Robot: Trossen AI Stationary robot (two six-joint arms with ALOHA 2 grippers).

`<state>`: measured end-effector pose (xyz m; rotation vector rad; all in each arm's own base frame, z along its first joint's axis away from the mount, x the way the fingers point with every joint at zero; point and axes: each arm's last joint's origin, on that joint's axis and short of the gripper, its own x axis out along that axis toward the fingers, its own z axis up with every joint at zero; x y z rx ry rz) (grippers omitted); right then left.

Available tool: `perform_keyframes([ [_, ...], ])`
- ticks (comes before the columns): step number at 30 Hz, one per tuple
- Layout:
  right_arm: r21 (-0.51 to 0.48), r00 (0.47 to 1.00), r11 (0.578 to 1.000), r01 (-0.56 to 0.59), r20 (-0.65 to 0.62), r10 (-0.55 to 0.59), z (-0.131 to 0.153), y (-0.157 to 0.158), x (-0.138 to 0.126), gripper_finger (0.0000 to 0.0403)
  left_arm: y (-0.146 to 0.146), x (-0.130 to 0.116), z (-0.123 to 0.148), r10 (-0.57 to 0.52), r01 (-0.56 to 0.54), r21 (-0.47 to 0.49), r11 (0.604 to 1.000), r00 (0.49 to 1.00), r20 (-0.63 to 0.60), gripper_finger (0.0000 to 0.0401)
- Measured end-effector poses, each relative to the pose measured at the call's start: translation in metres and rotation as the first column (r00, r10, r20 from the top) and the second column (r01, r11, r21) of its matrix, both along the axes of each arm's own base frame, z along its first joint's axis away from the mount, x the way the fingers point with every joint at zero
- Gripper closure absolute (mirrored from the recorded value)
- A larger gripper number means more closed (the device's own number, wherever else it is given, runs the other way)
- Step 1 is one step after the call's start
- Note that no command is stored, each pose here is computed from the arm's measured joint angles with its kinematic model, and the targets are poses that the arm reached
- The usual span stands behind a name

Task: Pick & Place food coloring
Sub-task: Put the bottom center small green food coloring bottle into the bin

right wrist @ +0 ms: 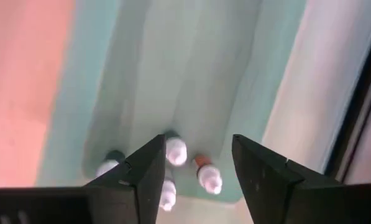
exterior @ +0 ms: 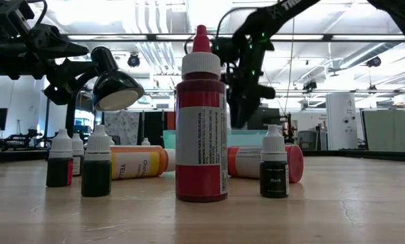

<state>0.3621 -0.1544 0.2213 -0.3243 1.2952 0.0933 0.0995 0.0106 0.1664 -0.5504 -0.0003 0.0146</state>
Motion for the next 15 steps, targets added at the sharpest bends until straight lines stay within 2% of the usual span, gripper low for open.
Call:
perform_keyframes([
  [4, 0.054, 0.987, 0.988, -0.146, 0.079, 0.141, 0.014, 0.027, 0.012, 0.0215, 0.000, 0.000, 0.000, 0.000, 0.000, 0.000, 1.000, 1.000, 0.000, 0.0295],
  [9, 0.015, 0.901, 0.904, -0.427, 0.087, 0.425, 0.012, 0.066, 0.025, 0.0211, 0.000, 0.000, 0.000, 0.000, 0.000, 0.000, 1.000, 1.000, 0.000, 0.0295],
  [12, -0.009, 0.873, 0.876, -0.483, 0.072, 0.482, 0.003, 0.076, 0.033, 0.0211, 0.000, 0.000, 0.000, 0.000, 0.000, 0.000, 1.000, 1.000, 0.000, 0.0295],
  [15, -0.040, 0.875, 0.878, -0.477, 0.072, 0.479, -0.005, 0.084, 0.041, 0.0211, 0.000, 0.000, 0.000, 0.000, 0.000, 0.000, 1.000, 1.000, 0.000, 0.0295],
])
